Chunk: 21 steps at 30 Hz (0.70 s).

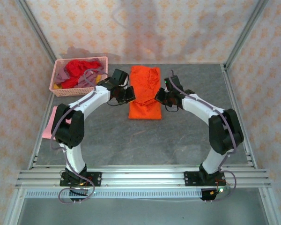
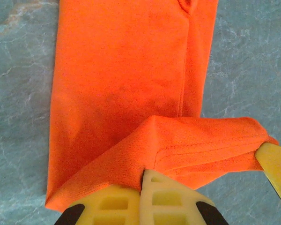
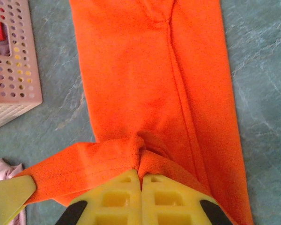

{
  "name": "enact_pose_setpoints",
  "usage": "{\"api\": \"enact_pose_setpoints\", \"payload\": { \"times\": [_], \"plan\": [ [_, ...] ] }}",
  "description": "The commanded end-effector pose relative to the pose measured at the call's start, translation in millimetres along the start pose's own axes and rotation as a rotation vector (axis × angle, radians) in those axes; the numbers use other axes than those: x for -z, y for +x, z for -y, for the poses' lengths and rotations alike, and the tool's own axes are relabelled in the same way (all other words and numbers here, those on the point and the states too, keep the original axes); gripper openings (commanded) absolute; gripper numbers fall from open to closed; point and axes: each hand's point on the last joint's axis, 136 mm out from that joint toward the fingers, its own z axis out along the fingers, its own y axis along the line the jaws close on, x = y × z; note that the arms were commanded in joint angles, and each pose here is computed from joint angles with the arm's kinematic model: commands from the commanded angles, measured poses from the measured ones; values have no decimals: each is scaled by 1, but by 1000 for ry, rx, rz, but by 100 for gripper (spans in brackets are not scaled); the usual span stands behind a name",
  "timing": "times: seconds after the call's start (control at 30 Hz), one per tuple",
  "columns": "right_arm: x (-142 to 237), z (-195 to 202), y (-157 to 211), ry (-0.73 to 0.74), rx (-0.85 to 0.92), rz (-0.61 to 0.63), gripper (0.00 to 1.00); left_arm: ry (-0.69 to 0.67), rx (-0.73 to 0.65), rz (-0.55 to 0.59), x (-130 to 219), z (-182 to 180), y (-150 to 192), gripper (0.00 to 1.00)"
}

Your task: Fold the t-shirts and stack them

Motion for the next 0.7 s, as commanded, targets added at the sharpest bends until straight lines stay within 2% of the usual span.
{"api": "enact_pose_setpoints", "payload": {
  "times": [0.0, 0.4, 0.67],
  "plan": [
    [-7, -5, -19, -5, 20, 37, 0, -24, -1, 5, -1, -5, -12, 0],
    [-41, 4, -48, 0, -3, 35, 0, -83, 26, 16, -21, -26, -42, 0],
    [-66, 23, -57, 24, -30, 22, 0, -110, 41, -8, -47, -38, -55, 0]
  ]
}}
